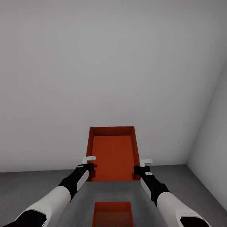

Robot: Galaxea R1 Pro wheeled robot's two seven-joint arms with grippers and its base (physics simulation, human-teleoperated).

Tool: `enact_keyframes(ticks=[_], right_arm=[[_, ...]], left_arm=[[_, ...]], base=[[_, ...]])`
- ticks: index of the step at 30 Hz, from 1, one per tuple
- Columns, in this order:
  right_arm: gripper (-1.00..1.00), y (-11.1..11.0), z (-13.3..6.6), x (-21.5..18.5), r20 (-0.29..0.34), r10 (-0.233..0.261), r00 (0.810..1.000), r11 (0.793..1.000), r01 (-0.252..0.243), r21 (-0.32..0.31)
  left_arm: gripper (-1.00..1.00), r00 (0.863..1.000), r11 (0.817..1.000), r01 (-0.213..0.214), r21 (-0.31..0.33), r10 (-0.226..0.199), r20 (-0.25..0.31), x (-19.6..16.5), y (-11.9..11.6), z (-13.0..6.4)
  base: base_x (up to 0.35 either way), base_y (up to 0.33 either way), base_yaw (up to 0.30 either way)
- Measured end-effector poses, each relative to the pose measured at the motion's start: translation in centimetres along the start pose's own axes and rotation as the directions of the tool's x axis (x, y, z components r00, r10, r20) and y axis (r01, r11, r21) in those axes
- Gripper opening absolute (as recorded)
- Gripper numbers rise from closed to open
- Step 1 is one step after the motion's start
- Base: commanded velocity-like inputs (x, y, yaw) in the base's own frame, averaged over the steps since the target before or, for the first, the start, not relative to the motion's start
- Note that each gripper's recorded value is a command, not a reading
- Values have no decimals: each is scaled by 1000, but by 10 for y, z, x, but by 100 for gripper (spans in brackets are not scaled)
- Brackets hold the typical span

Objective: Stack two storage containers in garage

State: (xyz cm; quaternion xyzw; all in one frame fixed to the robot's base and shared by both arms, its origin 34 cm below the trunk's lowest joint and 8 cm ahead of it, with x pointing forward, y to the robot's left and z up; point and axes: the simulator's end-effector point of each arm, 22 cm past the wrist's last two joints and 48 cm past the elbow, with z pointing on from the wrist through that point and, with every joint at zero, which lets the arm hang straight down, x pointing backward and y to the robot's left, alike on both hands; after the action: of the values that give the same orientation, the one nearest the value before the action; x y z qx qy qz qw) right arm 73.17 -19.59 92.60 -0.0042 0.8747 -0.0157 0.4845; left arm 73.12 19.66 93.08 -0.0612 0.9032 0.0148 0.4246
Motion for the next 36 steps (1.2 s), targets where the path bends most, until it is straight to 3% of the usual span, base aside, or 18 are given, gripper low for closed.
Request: enact_keyframes(ticks=[36], right_arm=[[-100, 0, 14, 32, -51, 0, 999, 1000, 0, 0]], left_arm=[[-100, 999, 1000, -5, -5, 5, -49, 29, 1, 19]], base=[[0, 0, 0]])
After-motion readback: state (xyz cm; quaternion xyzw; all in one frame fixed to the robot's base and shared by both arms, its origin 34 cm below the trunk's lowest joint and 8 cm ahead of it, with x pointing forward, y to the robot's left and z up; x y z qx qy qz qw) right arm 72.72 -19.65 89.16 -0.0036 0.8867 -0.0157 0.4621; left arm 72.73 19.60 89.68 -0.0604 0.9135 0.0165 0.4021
